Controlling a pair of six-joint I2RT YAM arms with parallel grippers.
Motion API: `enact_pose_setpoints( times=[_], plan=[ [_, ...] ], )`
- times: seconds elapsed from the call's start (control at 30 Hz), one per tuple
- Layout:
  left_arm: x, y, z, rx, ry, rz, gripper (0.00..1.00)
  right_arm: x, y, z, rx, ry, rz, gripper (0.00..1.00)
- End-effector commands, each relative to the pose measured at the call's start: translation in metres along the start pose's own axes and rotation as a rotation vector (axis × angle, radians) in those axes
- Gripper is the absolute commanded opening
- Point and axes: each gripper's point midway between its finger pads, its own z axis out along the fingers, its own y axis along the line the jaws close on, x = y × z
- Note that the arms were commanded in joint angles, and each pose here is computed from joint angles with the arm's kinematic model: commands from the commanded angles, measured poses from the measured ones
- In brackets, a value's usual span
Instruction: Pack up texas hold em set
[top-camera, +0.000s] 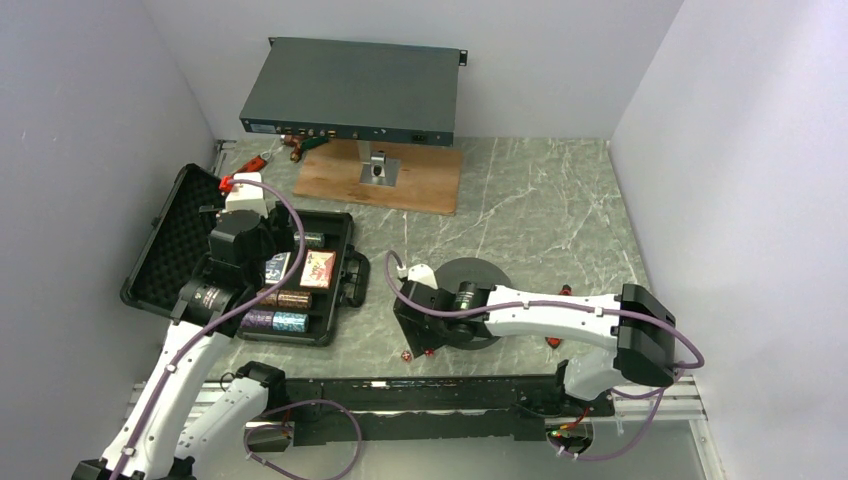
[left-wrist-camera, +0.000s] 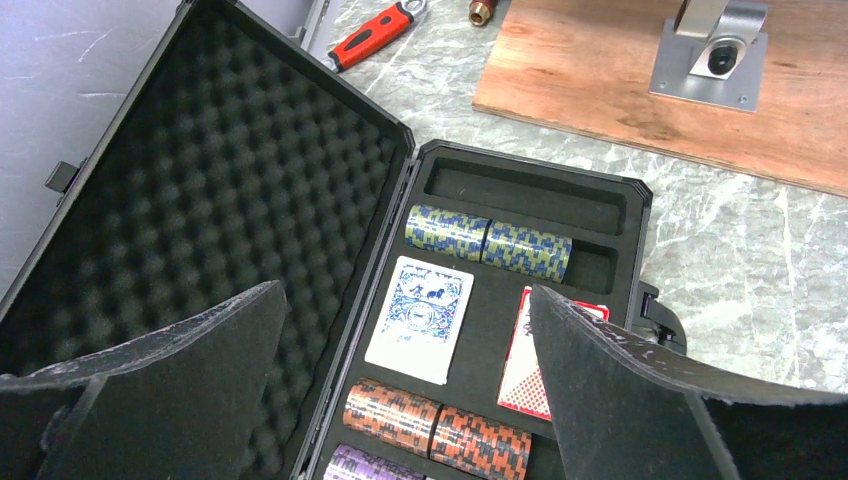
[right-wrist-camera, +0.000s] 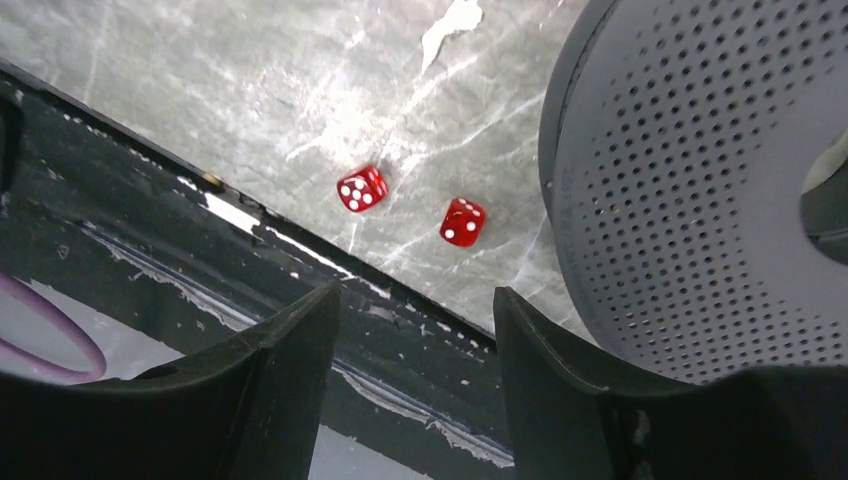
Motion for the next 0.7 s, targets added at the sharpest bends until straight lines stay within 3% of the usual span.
enact_pose_setpoints(
  times=[0.0,0.67],
  plan=[
    [-0.009,0.003,-0.001,-0.013,-0.036,-0.005,0.98,0.011,0.011,0.005,-0.032,0.020,0.032,0.59],
    [-0.010,0.006,-0.004,-0.021,-0.047,-0.007,0.98,0.029,-0.012,0.055,0.161,0.072,0.060,0.52]
  ],
)
